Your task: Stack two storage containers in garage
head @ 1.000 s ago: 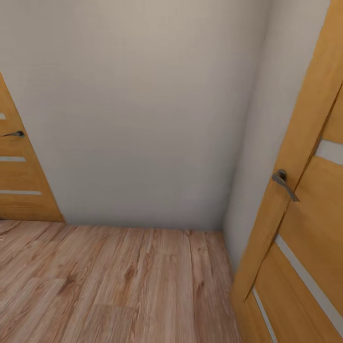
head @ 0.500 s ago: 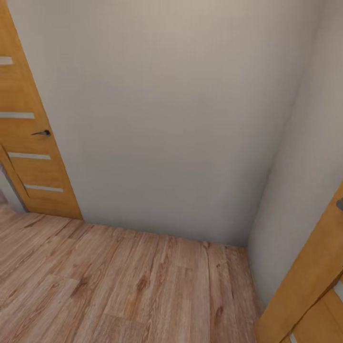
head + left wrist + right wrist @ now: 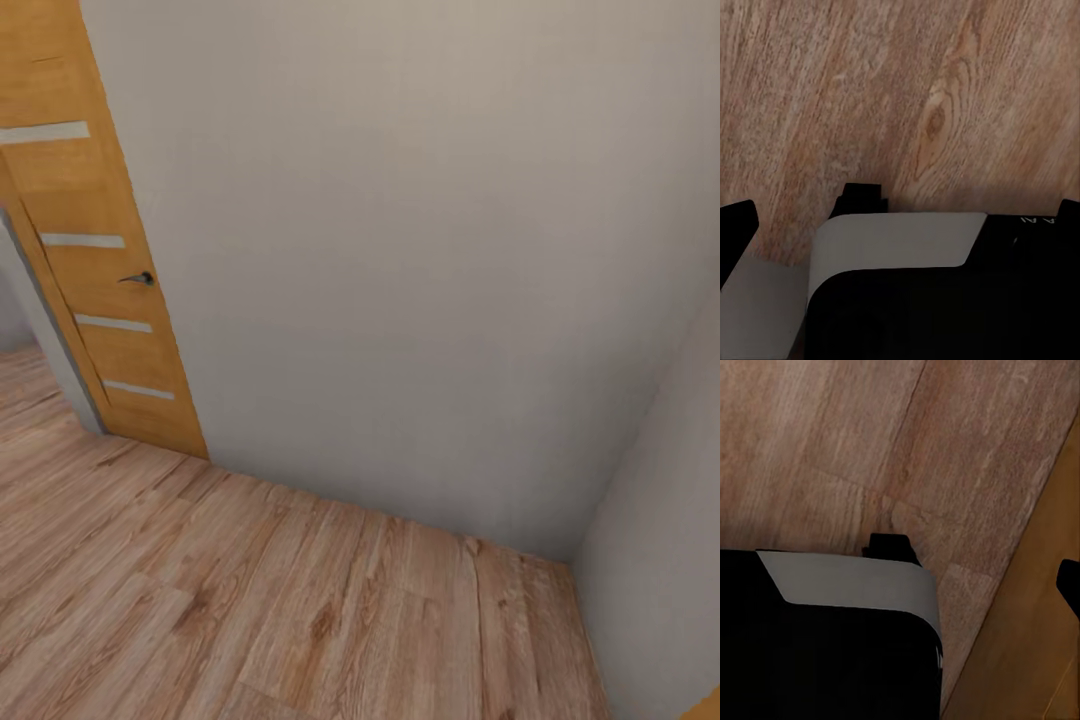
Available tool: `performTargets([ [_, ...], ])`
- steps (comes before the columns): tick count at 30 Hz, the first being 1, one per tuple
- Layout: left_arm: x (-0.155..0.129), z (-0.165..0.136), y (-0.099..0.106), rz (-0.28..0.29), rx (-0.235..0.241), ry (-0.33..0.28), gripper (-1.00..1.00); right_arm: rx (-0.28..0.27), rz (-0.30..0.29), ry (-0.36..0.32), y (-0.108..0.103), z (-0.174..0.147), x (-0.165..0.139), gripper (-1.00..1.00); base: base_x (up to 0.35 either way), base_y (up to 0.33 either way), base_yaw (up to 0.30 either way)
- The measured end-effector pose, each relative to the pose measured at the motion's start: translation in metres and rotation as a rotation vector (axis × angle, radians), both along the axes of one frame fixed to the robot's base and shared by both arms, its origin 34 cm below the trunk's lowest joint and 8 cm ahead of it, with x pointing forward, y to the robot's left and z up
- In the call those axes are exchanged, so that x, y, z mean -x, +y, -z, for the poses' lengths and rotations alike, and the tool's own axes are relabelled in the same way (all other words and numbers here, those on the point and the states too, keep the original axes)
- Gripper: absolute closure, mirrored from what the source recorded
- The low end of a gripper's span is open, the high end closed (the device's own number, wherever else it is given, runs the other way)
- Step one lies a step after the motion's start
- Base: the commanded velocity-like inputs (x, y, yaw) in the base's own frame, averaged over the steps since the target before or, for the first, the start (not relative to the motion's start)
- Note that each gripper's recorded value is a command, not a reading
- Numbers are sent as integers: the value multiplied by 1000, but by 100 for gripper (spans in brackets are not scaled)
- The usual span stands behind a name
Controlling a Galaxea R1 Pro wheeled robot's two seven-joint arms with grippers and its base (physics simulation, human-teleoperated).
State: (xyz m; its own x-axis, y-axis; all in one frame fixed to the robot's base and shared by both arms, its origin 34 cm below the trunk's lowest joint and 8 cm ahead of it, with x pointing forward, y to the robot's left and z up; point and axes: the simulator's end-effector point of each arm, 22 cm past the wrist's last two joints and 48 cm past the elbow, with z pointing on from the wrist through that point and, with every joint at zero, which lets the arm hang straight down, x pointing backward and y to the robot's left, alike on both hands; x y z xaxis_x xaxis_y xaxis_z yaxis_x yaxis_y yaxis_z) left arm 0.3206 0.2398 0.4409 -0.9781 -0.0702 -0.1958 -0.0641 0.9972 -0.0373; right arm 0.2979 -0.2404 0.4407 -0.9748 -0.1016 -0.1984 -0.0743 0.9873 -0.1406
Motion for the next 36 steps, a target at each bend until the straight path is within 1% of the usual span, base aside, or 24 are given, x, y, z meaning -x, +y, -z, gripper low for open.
performTargets([
  [7, 0, 0, 0, 0, 0, -1, -100, 1, 2, 0, 0, 0, 0, -100, 24, 0, 33],
  [20, 0, 0, -1, 0, 0, -1, -100, 0, 2, -1, 0, 0, 0, -100, 7, 0, 254],
  [24, 0, 0, 0, 0, 0, -1, -100, 0, 2, -1, 0, 0, 0, -100, 172, -77, 152],
  [36, 0, 0, 0, 0, 0, -2, -100, 2, 2, 0, -1, 0, 0, -100, 243, -151, 11],
])
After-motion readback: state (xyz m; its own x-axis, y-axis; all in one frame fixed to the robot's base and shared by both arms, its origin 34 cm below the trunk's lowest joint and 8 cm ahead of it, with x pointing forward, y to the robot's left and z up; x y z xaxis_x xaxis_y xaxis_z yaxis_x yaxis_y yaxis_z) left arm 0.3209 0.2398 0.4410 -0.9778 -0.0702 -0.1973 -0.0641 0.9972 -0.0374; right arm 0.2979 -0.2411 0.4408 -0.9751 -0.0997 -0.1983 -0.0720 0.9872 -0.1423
